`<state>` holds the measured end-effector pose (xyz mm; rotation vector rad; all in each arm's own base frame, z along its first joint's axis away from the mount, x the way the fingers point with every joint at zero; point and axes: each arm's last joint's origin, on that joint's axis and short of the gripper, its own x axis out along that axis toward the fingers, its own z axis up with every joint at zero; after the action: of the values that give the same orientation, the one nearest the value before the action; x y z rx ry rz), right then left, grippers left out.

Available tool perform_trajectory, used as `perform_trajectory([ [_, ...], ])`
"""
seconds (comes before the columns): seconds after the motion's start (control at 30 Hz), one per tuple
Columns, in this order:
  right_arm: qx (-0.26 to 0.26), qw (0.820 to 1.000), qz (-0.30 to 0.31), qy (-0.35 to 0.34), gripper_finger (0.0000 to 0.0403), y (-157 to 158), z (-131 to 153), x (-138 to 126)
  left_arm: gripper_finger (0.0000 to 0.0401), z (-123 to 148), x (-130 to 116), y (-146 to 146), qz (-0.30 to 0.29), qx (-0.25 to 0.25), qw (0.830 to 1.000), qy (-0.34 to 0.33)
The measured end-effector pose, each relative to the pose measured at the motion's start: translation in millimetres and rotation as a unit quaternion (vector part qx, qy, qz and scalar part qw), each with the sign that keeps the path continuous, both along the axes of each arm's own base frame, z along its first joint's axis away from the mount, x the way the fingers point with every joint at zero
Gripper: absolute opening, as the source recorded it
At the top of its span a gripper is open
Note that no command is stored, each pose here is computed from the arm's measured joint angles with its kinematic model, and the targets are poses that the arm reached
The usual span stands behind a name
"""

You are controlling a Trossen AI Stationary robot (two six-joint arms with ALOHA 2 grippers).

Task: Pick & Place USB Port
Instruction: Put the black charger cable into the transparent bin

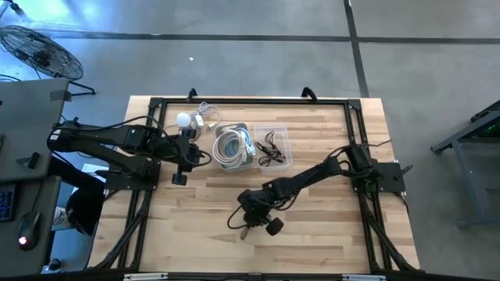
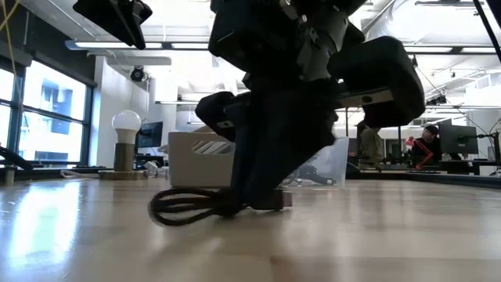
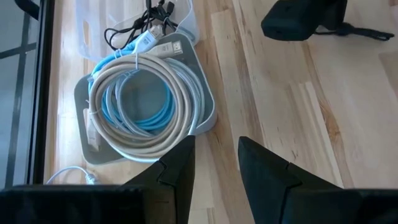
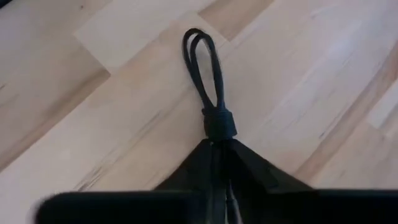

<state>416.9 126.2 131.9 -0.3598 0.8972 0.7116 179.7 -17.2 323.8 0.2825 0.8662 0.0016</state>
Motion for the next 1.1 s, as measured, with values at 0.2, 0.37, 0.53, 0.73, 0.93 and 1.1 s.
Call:
perform_trajectory([
  [0.2, -0.029, 0.999, -0.022, -0.019, 0.0023, 3.2, 2.3, 0.8, 0.0119, -0.1, 0.0, -0.1, -0.001, -0.002, 1.000, 0.000],
  [0.37, -0.076, 0.995, -0.043, -0.045, 0.0012, 9.1, 14.1, -2.8, 0.0119, -0.1, 0.0, -0.1, 0.000, -0.003, 1.000, 0.000],
  [0.53, -0.142, 0.983, -0.084, -0.079, 0.0012, 16.0, 38.0, -12.3, 0.0119, -6.4, 0.8, -0.2, 0.000, -0.002, 1.000, 0.006],
  [0.73, -0.238, 0.952, -0.147, -0.123, 0.0012, 22.0, 73.6, -31.4, 0.0119, -25.1, 3.0, -0.5, 0.001, -0.001, 1.000, 0.018],
  [0.93, -0.350, 0.877, -0.289, -0.160, 0.0012, 6.7, 119.0, -61.4, 0.0119, -40.7, 6.7, -0.8, 0.003, 0.000, 1.000, 0.011],
  [1.1, -0.314, 0.851, -0.382, -0.177, 0.0012, -19.8, 163.8, -88.0, 0.0119, -50.1, 11.7, -1.2, 0.000, 0.003, 1.000, -0.014],
])
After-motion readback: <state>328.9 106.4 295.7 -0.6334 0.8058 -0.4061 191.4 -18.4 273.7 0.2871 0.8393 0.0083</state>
